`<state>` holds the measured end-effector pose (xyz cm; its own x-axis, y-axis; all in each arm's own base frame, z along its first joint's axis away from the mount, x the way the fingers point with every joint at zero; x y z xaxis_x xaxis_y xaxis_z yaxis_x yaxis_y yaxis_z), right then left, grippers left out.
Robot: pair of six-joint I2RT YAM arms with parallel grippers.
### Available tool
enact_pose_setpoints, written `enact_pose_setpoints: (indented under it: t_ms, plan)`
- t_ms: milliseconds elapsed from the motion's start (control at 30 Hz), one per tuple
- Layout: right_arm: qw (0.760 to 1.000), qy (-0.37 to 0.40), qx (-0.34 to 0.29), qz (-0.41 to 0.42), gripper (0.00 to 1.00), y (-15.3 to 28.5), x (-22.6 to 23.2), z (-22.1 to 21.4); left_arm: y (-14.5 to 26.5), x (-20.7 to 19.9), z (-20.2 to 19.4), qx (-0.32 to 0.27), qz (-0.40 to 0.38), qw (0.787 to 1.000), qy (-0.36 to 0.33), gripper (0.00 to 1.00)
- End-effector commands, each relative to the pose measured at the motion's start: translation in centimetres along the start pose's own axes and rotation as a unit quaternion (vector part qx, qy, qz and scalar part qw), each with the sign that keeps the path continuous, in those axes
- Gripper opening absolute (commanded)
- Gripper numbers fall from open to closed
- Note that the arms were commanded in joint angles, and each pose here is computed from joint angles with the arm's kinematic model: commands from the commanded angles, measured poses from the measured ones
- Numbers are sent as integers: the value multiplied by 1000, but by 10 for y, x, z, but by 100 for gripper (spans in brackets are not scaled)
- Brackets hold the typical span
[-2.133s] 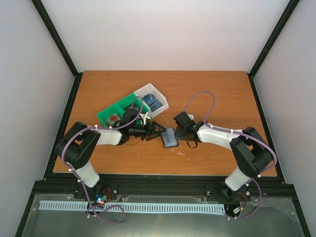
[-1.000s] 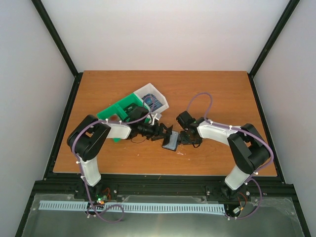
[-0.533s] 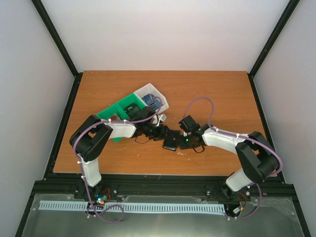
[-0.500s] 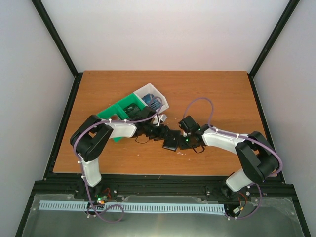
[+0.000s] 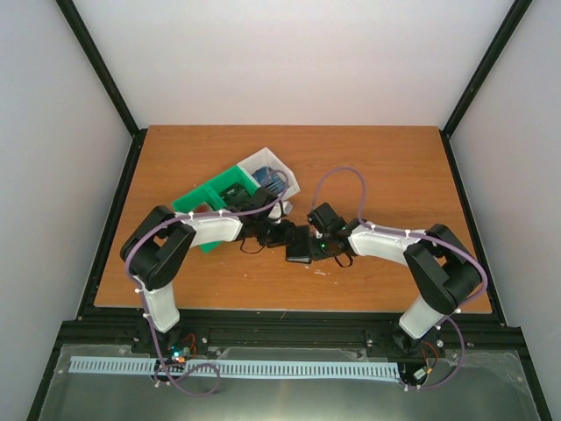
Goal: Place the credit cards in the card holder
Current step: Close the card holder at the center of the board.
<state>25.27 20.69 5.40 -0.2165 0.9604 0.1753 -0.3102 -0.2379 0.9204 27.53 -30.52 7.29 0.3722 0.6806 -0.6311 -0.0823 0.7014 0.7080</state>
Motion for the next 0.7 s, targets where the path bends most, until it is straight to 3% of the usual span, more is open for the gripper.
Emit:
enact_pose_setpoints:
  t_ms: [0, 200, 500, 667]
  plan:
    - [1000, 15, -14, 14, 38, -12, 10, 5, 12, 3, -1, -5, 56, 998, -4, 50]
    - [996, -40, -63, -37, 30, -14, -2, 21, 1, 17, -10, 14, 71, 997, 7, 50]
    - [973, -153, -144, -95, 28, -11, -20, 44, -15, 55, -36, 62, 147, 987, 32, 43]
    - [959, -209, -147, -121, 28, -3, -38, 55, -17, 65, -45, 76, 163, 983, 36, 41]
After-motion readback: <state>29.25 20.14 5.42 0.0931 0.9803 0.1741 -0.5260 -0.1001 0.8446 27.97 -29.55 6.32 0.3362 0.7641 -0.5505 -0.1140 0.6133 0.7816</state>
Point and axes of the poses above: each gripper's point midway between its finger pads, its own y axis back along the fingers, its own x axis along the line the jaws close on, z = x × y, the point moved 4 cm from there along y, back along the fingers, and after that the axes turned 9 degrees about -y, right-handed, at the moved point
